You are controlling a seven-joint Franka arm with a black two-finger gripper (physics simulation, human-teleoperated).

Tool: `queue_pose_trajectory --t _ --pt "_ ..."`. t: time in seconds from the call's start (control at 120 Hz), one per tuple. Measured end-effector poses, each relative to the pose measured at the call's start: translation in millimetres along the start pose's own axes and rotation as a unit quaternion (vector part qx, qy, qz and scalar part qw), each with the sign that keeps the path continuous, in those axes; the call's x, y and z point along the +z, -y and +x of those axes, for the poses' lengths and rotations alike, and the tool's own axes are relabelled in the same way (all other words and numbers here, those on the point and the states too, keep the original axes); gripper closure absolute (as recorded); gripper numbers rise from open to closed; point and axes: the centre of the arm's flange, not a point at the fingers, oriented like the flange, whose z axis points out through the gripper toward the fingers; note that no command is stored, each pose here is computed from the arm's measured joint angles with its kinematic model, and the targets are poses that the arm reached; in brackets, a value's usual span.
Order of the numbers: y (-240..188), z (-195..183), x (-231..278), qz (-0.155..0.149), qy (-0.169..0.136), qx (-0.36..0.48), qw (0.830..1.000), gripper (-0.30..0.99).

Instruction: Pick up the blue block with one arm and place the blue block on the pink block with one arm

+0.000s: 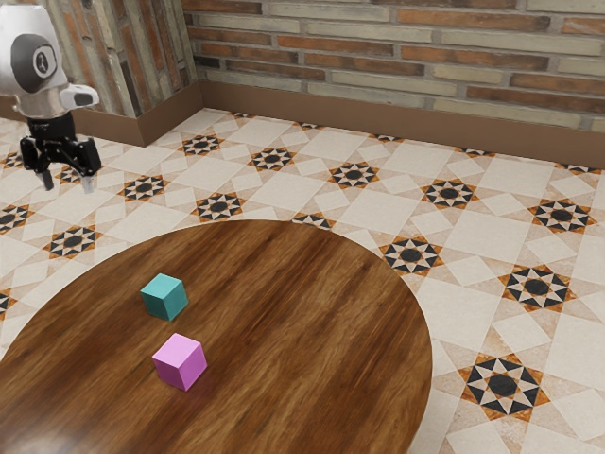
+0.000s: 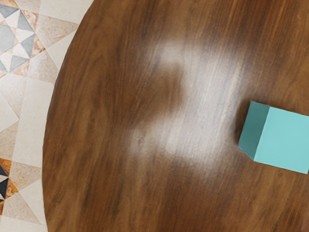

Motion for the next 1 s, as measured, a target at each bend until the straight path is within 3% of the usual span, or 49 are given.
queue_pose_trajectory --t 0.108,0.2,0.358,0.567,0.683,1.0 --pt "19 27 61 -0.011 -0.007 -0.016 1.0 0.0" --pt "-3 38 95 -0.022 -0.023 -0.002 0.999 0.0" --pt "-55 -5 107 -0.025 -0.058 0.035 0.997 0.0" --pt "-82 -13 125 -0.012 -0.096 0.055 0.994 0.0" --pt "-102 -20 130 -0.014 -0.103 0.073 0.992 0.0" --pt "-123 -20 167 -0.018 -0.089 0.093 0.992 0.0"
